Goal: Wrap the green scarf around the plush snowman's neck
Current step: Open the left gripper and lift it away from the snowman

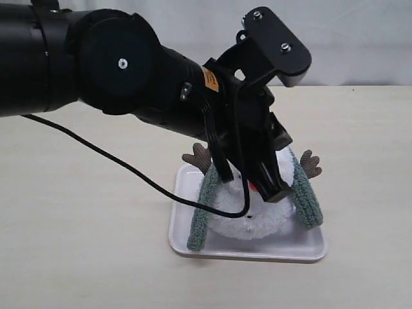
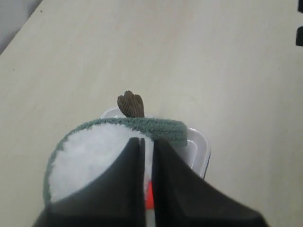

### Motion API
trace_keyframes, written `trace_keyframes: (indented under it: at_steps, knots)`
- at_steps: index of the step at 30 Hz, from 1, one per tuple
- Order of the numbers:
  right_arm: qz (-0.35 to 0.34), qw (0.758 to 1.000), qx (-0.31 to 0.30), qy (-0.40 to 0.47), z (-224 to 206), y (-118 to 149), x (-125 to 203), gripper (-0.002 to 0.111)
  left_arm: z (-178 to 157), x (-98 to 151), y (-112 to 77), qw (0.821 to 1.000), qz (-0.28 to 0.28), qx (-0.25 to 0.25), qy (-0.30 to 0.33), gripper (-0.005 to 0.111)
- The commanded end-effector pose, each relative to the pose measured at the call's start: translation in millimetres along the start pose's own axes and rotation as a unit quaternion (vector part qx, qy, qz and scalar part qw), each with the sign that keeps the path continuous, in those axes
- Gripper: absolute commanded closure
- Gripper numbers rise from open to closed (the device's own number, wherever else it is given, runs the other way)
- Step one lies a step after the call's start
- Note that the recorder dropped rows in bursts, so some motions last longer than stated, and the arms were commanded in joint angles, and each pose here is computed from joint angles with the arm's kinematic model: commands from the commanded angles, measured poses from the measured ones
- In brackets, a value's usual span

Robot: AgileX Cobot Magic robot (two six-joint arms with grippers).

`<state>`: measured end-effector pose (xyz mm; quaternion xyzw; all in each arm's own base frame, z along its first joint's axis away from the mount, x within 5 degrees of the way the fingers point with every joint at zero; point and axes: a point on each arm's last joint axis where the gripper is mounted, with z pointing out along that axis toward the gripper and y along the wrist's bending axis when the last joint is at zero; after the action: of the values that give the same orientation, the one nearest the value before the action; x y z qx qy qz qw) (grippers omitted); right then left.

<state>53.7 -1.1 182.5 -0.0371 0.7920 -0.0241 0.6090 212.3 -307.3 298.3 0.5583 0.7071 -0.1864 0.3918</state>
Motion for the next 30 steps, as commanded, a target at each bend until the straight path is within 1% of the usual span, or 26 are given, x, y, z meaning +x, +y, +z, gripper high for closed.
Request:
trace_keyframes:
  at_steps: [1, 5, 8, 9, 10, 11, 12, 13, 16, 18, 25, 26, 30]
  knots:
    - [0.004, 1.000, 0.001, -0.004, 0, 0, 0, 0.064, -24, -16, -4.5, 0.999, 0.022, -0.017, -0.045, 0.107]
    - [0.004, 1.000, 0.001, -0.004, 0, 0, 0, 0.064, -54, -26, -5.1, 0.996, 0.024, -0.031, -0.083, 0.107]
    - [0.004, 1.000, 0.001, -0.004, 0, 0, 0, 0.064, -73, -21, -7.5, 0.992, 0.023, -0.049, -0.111, 0.107]
    - [0.004, 1.000, 0.001, -0.004, 0, 0, 0, 0.064, -87, -12, -10.7, 0.989, 0.021, -0.064, -0.129, 0.107]
    - [0.004, 1.000, 0.001, -0.004, 0, 0, 0, 0.064, -93, -9, -11.9, 0.987, 0.022, -0.072, -0.140, 0.107]
    - [0.004, 1.000, 0.001, -0.004, 0, 0, 0, 0.064, -109, 2, -15.7, 0.982, 0.021, -0.090, -0.163, 0.107]
    - [0.004, 1.000, 0.001, -0.004, 0, 0, 0, 0.064, -114, 9, -17.9, 0.981, 0.018, -0.094, -0.169, 0.107]
    - [0.004, 1.000, 0.001, -0.004, 0, 0, 0, 0.064, -131, 19, -22.0, 0.974, 0.009, -0.109, -0.196, 0.107]
    - [0.004, 1.000, 0.001, -0.004, 0, 0, 0, 0.064, -164, 35, -29.9, 0.961, -0.014, -0.126, -0.245, 0.107]
    - [0.004, 1.000, 0.001, -0.004, 0, 0, 0, 0.064, -188, 50, -38.0, 0.952, -0.034, -0.129, -0.277, 0.107]
    - [0.004, 1.000, 0.001, -0.004, 0, 0, 0, 0.064, -223, 80, -54.5, 0.940, -0.057, -0.118, -0.315, 0.107]
    - [0.004, 1.000, 0.001, -0.004, 0, 0, 0, 0.064, -226, 83, -56.5, 0.939, -0.063, -0.114, -0.318, 0.107]
    - [0.004, 1.000, 0.001, -0.004, 0, 0, 0, 0.064, -235, 92, -63.4, 0.942, -0.058, -0.099, -0.315, 0.107]
